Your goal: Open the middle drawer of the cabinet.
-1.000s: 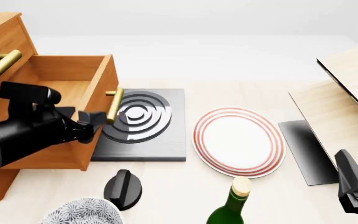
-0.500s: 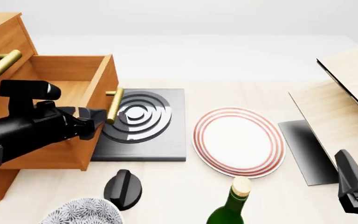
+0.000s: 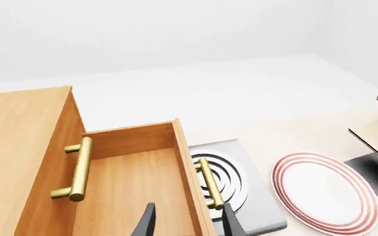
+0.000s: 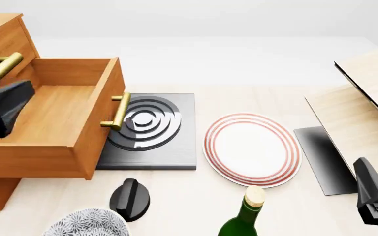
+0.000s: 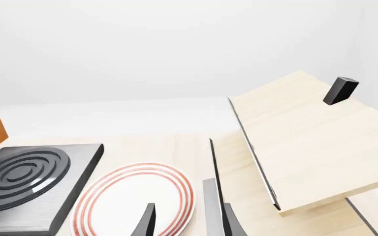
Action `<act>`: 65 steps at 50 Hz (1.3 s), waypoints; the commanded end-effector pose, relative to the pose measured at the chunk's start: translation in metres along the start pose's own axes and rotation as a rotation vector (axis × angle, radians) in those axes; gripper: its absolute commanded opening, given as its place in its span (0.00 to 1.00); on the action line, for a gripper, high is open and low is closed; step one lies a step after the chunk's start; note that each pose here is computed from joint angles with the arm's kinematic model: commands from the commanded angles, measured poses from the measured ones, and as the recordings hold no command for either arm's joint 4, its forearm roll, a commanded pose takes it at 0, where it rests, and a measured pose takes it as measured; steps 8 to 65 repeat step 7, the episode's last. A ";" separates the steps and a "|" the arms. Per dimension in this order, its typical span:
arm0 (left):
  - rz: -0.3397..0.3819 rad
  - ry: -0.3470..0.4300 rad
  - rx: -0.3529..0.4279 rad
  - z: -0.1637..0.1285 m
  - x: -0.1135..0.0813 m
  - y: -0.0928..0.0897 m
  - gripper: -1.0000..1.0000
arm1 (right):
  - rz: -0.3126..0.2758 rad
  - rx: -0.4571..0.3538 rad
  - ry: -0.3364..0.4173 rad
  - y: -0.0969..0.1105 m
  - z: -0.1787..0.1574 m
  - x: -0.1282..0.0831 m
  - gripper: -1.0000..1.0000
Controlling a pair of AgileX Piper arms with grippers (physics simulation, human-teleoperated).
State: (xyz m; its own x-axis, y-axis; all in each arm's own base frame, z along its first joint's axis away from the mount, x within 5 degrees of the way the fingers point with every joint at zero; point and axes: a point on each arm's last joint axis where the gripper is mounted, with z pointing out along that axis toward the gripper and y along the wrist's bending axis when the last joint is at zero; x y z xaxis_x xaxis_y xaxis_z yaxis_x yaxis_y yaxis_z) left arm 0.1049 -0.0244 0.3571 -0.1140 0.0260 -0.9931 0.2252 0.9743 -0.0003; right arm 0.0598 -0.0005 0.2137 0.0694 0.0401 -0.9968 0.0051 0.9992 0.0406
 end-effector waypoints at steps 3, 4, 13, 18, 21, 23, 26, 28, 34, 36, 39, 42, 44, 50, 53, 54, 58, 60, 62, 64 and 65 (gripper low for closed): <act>0.054 -0.273 -0.235 -0.098 0.000 0.003 1.00 | 0.000 0.000 0.000 0.000 0.000 0.000 1.00; 0.054 -0.273 -0.235 -0.098 0.000 0.003 1.00 | 0.000 0.000 0.000 0.000 0.000 0.000 1.00; 0.168 -0.406 -0.329 -0.127 0.002 -0.006 1.00 | 0.000 0.000 0.000 0.000 0.000 0.000 1.00; 0.168 -0.406 -0.329 -0.127 0.002 -0.006 1.00 | 0.000 0.000 0.000 0.000 0.000 0.000 1.00; 0.168 -0.406 -0.329 -0.127 0.002 -0.006 1.00 | 0.000 0.000 0.000 0.000 0.000 0.000 1.00; 0.168 -0.406 -0.329 -0.127 0.002 -0.006 1.00 | 0.000 0.000 0.000 0.000 0.000 0.000 1.00; 0.168 -0.406 -0.329 -0.127 0.002 -0.006 1.00 | 0.000 0.000 0.000 0.000 0.000 0.000 1.00; 0.168 -0.406 -0.329 -0.127 0.002 -0.006 1.00 | 0.000 0.000 0.000 0.000 0.000 0.000 1.00; 0.168 -0.406 -0.329 -0.127 0.002 -0.006 1.00 | 0.000 0.000 0.000 0.000 0.000 0.000 1.00; 0.168 -0.406 -0.329 -0.127 0.002 -0.006 1.00 | 0.000 0.000 0.000 0.000 0.000 0.000 1.00; 0.168 -0.406 -0.329 -0.127 0.002 -0.006 1.00 | 0.000 0.000 0.000 0.000 0.000 0.000 1.00; 0.168 -0.406 -0.329 -0.127 0.002 -0.006 1.00 | 0.000 0.000 0.000 0.000 0.000 0.000 1.00; 0.168 -0.406 -0.329 -0.127 0.002 -0.006 1.00 | 0.000 0.000 0.000 0.000 0.000 0.000 1.00; 0.168 -0.406 -0.329 -0.127 0.002 -0.006 1.00 | 0.000 0.000 0.000 0.000 0.000 0.000 1.00; 0.168 -0.406 -0.329 -0.127 0.002 -0.006 1.00 | 0.000 0.000 0.000 0.000 0.000 0.000 1.00; 0.168 -0.406 -0.329 -0.127 0.002 -0.006 1.00 | 0.000 0.000 0.000 0.000 0.000 0.000 1.00; 0.168 -0.406 -0.329 -0.127 0.002 -0.006 1.00 | 0.000 0.000 0.000 0.000 0.000 0.000 1.00; 0.168 -0.406 -0.329 -0.127 0.002 -0.006 1.00 | 0.000 0.000 0.000 0.000 0.000 0.000 1.00; 0.168 -0.406 -0.329 -0.127 0.002 -0.006 1.00 | 0.000 0.000 0.000 0.000 0.000 0.000 1.00; 0.168 -0.406 -0.329 -0.127 0.002 -0.006 1.00 | 0.000 0.000 0.000 0.000 0.000 0.000 1.00; 0.168 -0.406 -0.329 -0.127 0.002 -0.006 1.00 | 0.000 0.000 0.000 0.000 0.000 0.000 1.00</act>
